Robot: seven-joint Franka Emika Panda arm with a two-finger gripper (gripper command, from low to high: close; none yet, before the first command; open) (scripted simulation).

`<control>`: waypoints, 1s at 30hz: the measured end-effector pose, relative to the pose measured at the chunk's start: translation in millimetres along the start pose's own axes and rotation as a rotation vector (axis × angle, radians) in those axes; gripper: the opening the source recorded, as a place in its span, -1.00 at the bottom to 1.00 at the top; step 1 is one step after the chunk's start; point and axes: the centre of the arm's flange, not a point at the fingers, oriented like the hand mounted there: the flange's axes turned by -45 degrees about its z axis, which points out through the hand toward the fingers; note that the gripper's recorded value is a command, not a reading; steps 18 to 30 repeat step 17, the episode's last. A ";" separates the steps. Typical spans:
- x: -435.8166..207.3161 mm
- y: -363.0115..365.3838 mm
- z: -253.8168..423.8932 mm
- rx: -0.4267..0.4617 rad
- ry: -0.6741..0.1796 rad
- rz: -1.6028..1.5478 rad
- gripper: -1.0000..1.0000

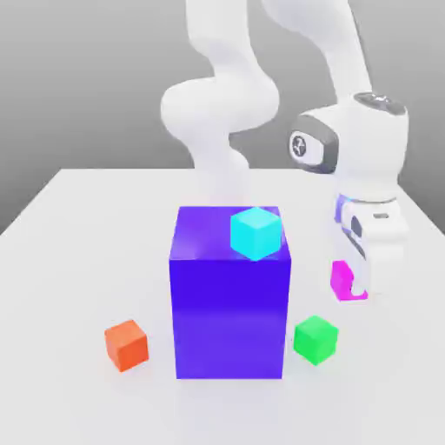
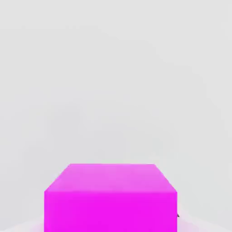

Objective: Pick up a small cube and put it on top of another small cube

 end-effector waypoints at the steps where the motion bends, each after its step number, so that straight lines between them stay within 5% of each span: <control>1: -6.7 2.5 -2.6 0.001 0.000 -0.032 -1.00; 13: -38.9 13.3 43.9 0.006 0.008 -0.193 -1.00; 14: -39.7 12.7 49.7 0.006 0.007 -0.192 1.00; 30: -39.7 12.7 49.7 0.006 0.007 -0.192 1.00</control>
